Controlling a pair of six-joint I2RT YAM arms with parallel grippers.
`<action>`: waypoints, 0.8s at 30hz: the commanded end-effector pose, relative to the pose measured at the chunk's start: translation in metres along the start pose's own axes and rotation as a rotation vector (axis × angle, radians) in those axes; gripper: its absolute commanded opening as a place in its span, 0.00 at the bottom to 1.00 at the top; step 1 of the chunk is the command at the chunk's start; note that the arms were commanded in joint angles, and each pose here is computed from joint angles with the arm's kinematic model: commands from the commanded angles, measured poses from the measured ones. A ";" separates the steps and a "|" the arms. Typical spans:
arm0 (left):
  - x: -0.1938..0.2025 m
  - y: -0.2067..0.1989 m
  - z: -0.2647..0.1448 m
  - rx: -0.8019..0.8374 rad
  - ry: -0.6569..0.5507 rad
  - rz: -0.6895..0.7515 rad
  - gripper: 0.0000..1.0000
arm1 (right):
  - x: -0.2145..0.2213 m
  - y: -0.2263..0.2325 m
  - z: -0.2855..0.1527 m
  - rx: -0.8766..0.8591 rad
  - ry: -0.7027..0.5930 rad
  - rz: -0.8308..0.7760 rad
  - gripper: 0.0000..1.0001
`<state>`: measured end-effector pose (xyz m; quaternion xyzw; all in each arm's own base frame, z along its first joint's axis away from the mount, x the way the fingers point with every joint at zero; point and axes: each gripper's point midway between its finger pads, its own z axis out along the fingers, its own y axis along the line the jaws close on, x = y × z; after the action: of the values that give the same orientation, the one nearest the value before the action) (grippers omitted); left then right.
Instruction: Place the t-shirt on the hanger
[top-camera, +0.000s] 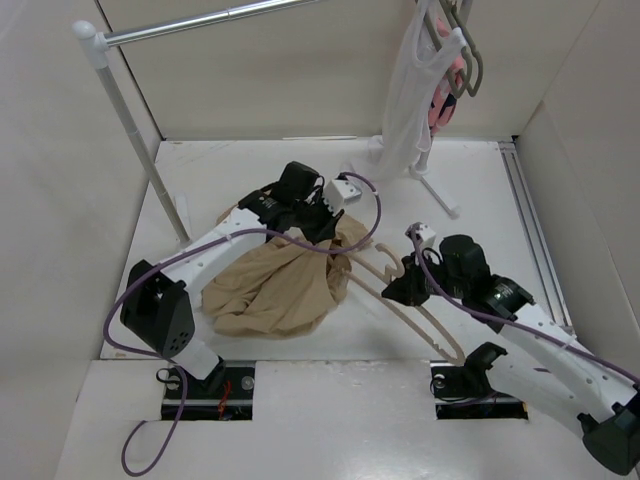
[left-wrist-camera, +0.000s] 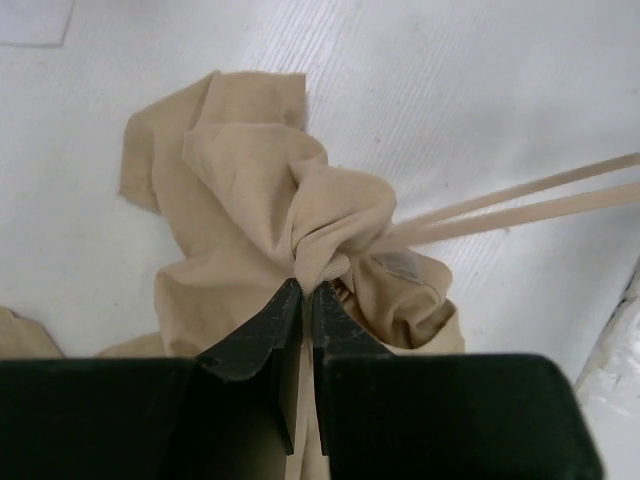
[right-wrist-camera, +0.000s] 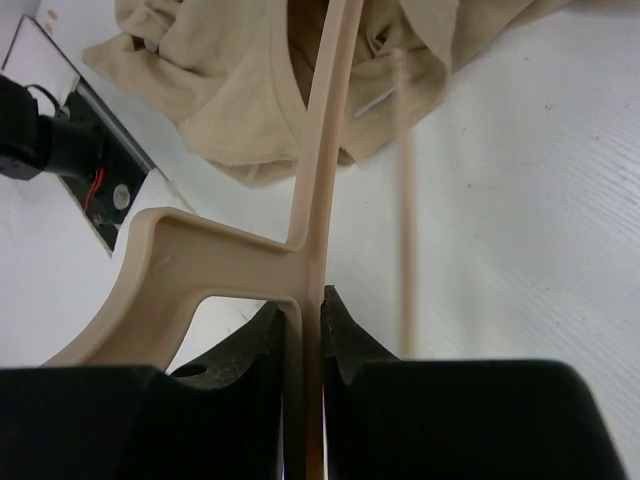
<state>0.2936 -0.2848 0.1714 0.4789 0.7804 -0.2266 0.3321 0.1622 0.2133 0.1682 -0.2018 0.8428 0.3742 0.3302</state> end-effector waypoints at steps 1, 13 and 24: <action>-0.055 -0.017 -0.026 0.061 -0.151 -0.011 0.00 | -0.037 0.011 0.010 -0.037 -0.142 0.018 0.00; -0.143 -0.022 -0.105 0.083 -0.404 -0.084 0.00 | -0.175 0.001 -0.035 0.225 -0.577 0.099 0.00; -0.121 -0.094 -0.129 0.351 -0.402 0.098 0.00 | -0.216 0.034 -0.096 0.215 -0.731 -0.153 0.00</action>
<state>0.2613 -0.3024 0.3504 0.4420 0.6793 -0.3786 0.4470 0.2487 0.1830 0.3220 -0.0398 0.7510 0.3136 0.5797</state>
